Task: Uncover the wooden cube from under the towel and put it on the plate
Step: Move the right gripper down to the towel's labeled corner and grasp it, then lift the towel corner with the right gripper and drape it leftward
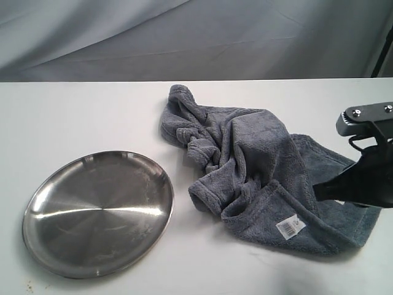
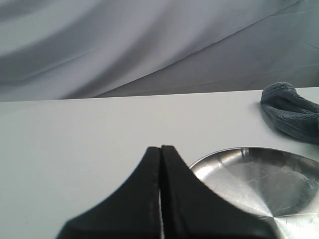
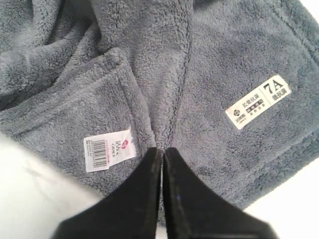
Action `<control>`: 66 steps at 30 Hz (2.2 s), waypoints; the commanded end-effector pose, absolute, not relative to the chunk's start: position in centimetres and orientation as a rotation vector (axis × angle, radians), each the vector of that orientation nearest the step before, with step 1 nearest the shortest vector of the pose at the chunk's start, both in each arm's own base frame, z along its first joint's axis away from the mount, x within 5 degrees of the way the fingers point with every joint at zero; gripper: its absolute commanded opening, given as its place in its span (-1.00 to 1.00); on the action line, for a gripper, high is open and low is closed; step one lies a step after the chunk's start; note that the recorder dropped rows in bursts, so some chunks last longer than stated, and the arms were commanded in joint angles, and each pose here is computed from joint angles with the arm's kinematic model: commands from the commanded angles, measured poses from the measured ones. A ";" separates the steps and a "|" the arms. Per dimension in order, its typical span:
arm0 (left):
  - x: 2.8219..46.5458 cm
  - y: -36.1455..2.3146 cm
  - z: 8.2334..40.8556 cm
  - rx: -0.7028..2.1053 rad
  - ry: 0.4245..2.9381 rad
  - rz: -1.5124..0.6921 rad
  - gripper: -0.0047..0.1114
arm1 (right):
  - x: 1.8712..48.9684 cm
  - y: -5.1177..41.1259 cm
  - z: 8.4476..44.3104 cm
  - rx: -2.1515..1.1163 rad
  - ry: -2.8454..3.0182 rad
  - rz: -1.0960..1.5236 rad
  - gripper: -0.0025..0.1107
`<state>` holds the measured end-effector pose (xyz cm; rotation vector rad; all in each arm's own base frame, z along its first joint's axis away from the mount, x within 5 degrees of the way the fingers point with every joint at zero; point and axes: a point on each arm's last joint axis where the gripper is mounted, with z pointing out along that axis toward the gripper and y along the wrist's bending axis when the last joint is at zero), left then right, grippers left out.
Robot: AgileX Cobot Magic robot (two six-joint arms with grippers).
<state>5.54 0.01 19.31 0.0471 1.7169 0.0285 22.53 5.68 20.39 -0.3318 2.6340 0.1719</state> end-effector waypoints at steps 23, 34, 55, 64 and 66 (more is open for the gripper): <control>5.6 0.0 19.3 0.047 1.711 0.023 -0.92 | 25.5 6.1 13.4 -0.405 2.967 0.130 0.12; 5.6 0.0 19.3 0.047 1.711 0.023 -0.92 | 25.4 6.2 13.1 -0.405 2.993 0.150 -0.96; 5.6 0.0 19.3 0.047 1.711 0.023 -0.92 | 29.5 7.6 32.3 -0.361 2.392 0.246 -0.96; 5.6 0.0 19.3 0.047 1.711 0.023 -0.92 | 38.2 9.5 38.9 -0.337 2.150 0.263 -0.96; 5.6 0.0 19.3 0.047 1.711 0.023 -0.92 | 40.3 9.9 38.9 -0.334 2.131 0.264 -0.96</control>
